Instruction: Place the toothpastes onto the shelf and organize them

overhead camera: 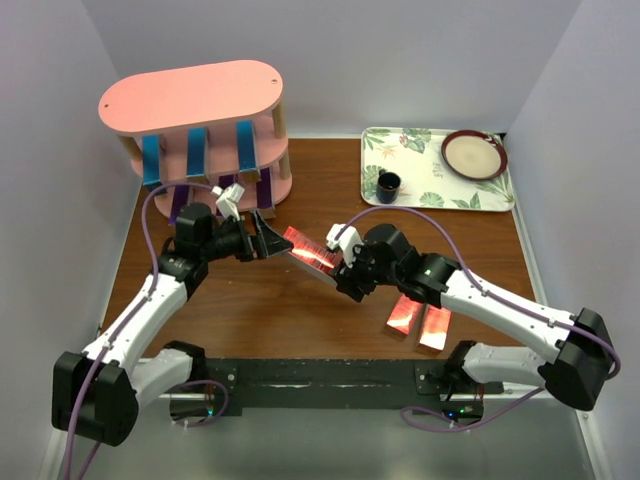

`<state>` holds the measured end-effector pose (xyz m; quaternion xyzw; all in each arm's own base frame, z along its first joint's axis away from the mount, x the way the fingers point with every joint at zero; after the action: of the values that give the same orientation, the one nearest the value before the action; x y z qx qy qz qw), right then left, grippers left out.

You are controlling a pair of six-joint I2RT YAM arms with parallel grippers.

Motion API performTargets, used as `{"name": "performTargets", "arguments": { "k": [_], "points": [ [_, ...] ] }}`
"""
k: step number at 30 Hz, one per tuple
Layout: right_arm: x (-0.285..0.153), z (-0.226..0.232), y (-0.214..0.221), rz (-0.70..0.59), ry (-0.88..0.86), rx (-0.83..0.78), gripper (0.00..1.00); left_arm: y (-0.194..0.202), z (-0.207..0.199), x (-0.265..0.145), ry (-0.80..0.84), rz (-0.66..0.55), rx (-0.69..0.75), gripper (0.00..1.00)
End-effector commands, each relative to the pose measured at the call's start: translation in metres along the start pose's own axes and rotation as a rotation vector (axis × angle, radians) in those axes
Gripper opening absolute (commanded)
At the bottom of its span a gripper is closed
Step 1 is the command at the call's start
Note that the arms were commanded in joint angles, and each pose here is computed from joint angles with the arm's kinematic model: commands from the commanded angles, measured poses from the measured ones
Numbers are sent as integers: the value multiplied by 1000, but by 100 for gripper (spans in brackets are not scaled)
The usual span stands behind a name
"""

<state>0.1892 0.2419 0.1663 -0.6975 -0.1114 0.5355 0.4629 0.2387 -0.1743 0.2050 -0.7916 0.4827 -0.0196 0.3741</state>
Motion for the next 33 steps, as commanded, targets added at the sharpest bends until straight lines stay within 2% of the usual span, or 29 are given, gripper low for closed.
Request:
{"name": "performTargets", "arguments": {
  "k": [1,14,19,24,27,28,29,31,33],
  "points": [
    [-7,7,-27,-124,-38,-35,35,-1,-7,5,80,2,-33,100],
    [-5,9,-30,-133,-45,-41,36,2,-27,14,178,20,-39,84],
    [-5,10,-29,-132,-46,-44,36,3,-29,15,201,15,-52,70],
    [-1,9,-26,-116,-43,-46,37,2,-31,14,215,8,-48,44],
    [-1,8,-26,-112,-35,-48,45,4,-30,13,214,10,-51,28],
    [-1,9,-25,-111,-35,-49,56,5,-30,13,213,11,-51,23],
    [-1,8,-24,-106,-33,-49,61,5,-31,12,215,8,-48,17],
    [-1,6,-24,-105,-16,-47,73,3,-33,11,217,-1,-44,13],
    [-1,1,-21,-94,17,-39,80,0,-35,9,219,-19,-28,9]
  ]
}}
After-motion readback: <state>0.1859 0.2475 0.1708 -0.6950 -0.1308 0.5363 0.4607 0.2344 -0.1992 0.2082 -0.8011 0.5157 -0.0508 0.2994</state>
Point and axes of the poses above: each gripper's point midway between its finger pads, its own x axis out along the fingers, its own z axis along the line the jaws close on, y = z × x, the point moved 3 cm from there along -x, back along the fingers, and after that the axes turned 4 degrees about x, right-handed, at the moved point
